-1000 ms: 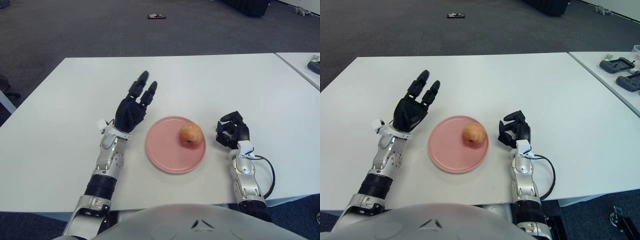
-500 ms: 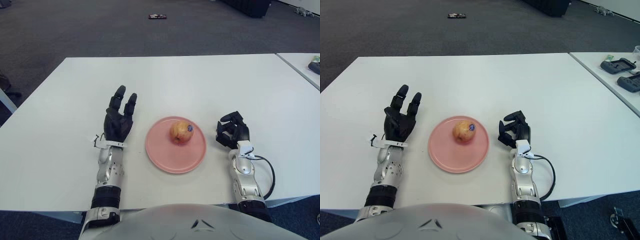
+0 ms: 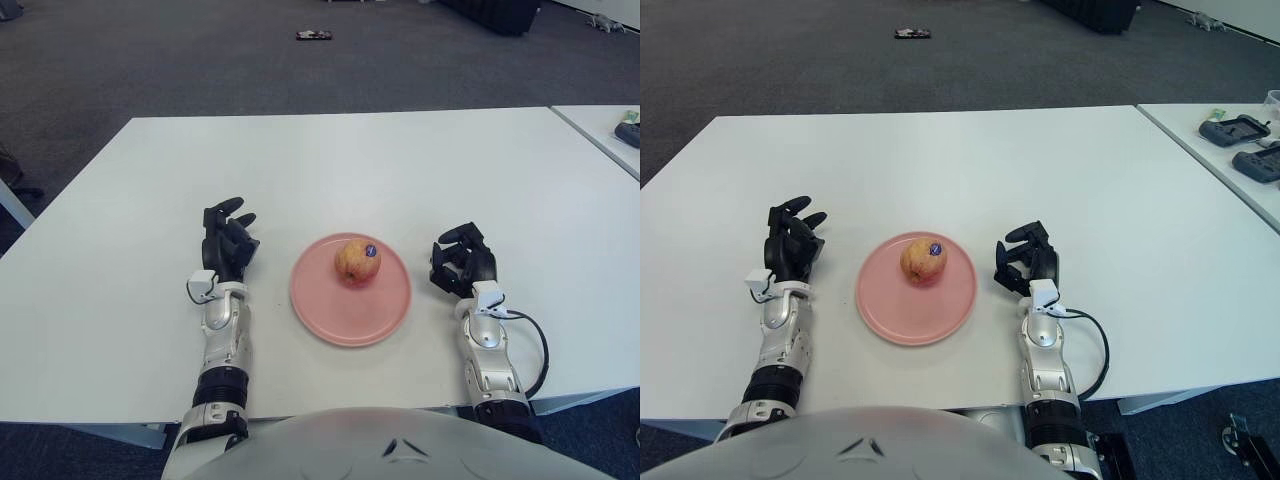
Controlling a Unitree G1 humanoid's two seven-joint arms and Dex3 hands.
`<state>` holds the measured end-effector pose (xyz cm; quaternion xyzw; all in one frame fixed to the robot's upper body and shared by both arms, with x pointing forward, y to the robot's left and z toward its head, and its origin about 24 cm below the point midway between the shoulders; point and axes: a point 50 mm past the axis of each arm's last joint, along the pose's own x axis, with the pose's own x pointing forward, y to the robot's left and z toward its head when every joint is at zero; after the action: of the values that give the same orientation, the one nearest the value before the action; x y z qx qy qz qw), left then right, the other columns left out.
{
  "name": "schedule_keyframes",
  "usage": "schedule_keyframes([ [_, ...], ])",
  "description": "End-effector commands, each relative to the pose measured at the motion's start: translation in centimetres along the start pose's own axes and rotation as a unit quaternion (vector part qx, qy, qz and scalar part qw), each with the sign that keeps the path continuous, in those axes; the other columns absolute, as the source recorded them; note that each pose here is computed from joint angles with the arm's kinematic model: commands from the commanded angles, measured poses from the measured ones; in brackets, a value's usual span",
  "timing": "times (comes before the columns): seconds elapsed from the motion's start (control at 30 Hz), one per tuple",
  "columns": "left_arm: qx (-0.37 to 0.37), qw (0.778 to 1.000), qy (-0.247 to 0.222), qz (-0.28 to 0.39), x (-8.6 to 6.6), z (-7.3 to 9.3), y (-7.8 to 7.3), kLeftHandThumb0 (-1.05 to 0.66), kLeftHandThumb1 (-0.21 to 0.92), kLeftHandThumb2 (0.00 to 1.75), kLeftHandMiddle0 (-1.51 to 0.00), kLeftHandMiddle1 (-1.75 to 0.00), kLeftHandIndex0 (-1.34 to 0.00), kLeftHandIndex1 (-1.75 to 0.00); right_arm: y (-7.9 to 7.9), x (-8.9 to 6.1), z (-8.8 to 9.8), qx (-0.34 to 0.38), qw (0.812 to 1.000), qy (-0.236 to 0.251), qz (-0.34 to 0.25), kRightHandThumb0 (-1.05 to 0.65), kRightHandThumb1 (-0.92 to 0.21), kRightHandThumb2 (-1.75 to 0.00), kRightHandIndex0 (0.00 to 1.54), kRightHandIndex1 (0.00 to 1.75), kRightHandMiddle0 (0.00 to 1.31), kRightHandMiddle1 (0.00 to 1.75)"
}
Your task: Put the apple into the plate.
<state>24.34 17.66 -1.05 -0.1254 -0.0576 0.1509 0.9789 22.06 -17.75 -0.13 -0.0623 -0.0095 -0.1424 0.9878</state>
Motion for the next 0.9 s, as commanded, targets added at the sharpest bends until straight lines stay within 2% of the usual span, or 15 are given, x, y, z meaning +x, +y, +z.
schedule_keyframes([
  [0.0,0.028,0.998,0.040,0.024,-1.4,-1.8,0.9,-0.46,0.49,1.16,-0.91,-1.75,-0.47,-1.74,0.3,0.3,0.3,0.002,1.000,-0.010,0.005,-0.40,-0.57,-1.00,0.66,1.47,0.41,1.75],
  [0.07,0.044,0.998,0.043,0.021,-1.5,-2.0,0.8,-0.45,0.46,1.17,-1.02,-1.75,-0.50,-1.75,0.3,0.3,0.3,0.002,1.000,-0.011,0.007,-0.40,-0.57,-1.00,0.66,1.46,0.41,1.75],
  [0.27,0.076,0.996,0.048,0.005,-1.8,-2.2,0.9,-0.45,0.41,1.21,-1.15,-1.75,-0.54,-1.75,0.3,0.3,0.3,0.002,1.000,-0.010,0.009,-0.40,-0.57,-1.01,0.66,1.44,0.41,1.75],
  [0.87,0.099,0.993,0.049,-0.031,-2.6,-2.9,0.9,-0.47,0.34,1.30,-1.23,-1.75,-0.59,-1.75,0.3,0.3,0.3,-0.004,1.000,-0.004,0.010,-0.41,-0.54,-1.04,0.68,1.43,0.43,1.75],
])
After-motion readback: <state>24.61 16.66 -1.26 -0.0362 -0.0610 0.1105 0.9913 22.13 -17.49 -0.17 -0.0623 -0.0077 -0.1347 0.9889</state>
